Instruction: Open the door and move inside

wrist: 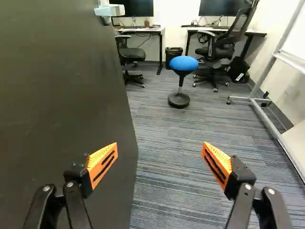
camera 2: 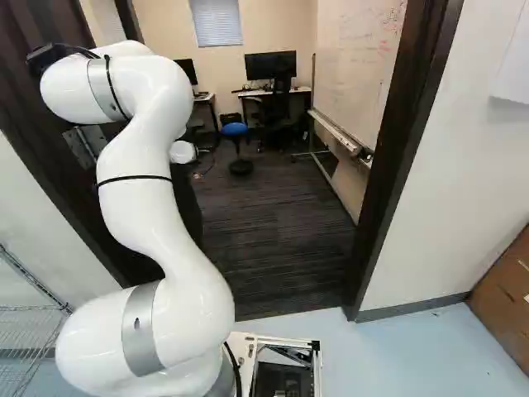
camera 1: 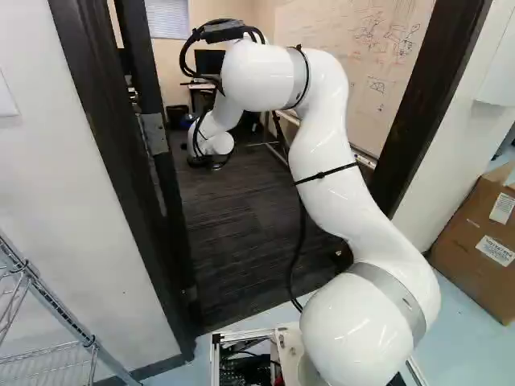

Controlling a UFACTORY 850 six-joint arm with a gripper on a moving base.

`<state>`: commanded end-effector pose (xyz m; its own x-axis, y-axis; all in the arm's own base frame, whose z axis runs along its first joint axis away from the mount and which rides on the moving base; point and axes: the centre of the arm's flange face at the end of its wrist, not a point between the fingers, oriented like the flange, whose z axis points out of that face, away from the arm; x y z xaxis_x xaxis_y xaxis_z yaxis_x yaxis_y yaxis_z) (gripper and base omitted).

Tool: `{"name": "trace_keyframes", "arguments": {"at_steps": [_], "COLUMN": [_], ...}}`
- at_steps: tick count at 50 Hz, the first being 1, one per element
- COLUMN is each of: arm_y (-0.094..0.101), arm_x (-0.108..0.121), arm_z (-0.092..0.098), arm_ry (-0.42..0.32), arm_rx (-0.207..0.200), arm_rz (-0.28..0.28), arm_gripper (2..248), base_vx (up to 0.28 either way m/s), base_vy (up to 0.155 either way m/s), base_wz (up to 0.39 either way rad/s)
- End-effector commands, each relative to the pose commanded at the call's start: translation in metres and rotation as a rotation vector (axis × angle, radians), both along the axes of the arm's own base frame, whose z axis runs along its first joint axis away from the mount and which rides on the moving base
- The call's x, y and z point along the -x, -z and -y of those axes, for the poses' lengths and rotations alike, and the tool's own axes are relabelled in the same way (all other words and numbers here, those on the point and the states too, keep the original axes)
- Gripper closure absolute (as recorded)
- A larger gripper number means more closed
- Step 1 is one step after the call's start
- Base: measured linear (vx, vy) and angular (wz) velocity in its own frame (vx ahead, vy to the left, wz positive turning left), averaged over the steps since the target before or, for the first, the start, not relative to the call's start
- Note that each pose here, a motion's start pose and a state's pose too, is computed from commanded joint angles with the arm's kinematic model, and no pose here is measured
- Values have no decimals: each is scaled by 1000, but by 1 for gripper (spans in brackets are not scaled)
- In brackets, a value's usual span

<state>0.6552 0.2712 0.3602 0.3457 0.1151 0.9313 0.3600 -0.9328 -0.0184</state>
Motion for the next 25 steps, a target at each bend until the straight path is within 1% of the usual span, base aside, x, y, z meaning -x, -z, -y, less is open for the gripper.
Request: {"name": "trace_keyframes", "arguments": {"at_steps": [25], "arm_y": [-3], "arm_x": [2], "arm_z": [42], "arm_ry": [55], "arm_rx": [6], "arm_rz": [-15], "arm_gripper": [3], "base_vx": [0], "base_vy": [0], "base_wz": [0]}}
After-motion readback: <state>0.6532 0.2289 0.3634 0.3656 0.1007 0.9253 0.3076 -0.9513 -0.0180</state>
